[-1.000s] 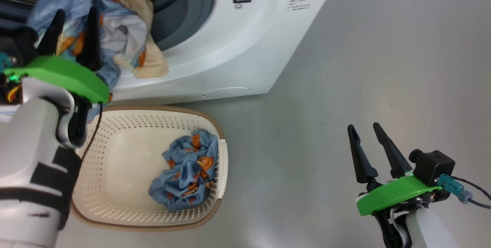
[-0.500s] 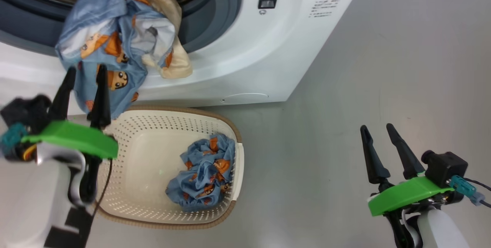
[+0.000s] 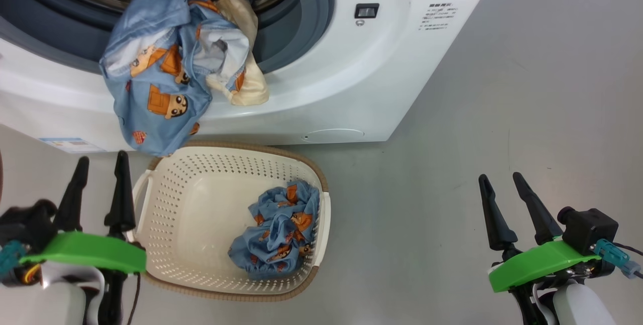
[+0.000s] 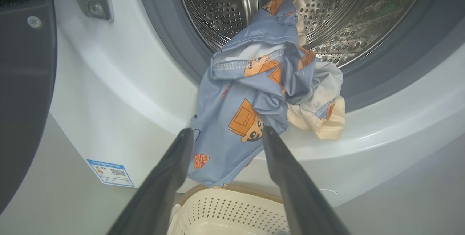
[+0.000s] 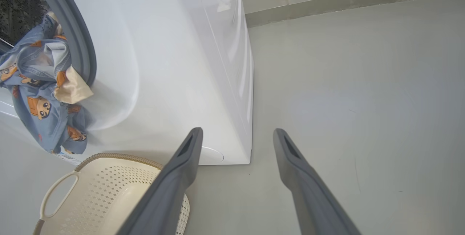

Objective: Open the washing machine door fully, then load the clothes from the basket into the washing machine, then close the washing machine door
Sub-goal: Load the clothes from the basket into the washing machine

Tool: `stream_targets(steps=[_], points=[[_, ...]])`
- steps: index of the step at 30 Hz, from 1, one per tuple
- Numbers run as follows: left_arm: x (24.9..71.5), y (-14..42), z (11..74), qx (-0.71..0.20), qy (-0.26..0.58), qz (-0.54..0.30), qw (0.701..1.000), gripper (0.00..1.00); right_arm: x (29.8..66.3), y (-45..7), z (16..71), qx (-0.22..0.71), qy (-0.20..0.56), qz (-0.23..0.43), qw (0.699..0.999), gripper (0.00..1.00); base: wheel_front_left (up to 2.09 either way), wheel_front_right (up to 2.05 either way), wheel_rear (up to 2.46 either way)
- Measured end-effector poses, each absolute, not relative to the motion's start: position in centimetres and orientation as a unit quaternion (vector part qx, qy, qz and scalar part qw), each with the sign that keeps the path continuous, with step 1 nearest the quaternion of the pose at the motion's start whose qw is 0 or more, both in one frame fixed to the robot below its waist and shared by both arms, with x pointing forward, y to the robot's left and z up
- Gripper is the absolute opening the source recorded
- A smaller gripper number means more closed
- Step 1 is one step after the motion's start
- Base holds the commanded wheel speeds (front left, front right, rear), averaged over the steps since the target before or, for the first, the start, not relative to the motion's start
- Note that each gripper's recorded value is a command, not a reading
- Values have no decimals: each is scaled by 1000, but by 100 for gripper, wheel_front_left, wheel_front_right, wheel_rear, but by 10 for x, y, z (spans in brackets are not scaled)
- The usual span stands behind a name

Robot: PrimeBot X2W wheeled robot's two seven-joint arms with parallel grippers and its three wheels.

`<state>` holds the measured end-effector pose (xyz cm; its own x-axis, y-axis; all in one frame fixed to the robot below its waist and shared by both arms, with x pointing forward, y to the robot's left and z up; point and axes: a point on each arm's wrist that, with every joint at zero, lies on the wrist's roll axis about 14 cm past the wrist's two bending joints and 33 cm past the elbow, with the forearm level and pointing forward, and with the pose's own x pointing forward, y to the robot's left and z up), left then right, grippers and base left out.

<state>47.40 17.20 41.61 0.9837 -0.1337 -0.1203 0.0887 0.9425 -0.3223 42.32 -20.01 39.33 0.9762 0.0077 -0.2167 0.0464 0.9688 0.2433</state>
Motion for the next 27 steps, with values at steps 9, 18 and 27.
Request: stream_targets(steps=[9, 18, 27], points=[[464, 174, 411, -159, 75, -48, 983, 100, 425, -202, 391, 123, 111, -11, 986, 100, 0, 0, 0], [462, 167, 387, -165, 109, -51, 979, 100, 425, -204, 384, 122, 118, -15, 985, 100, 0, 0, 0], [483, 152, 359, -176, 148, -60, 971, 100, 428, -202, 373, 121, 131, -15, 984, 100, 0, 0, 0]])
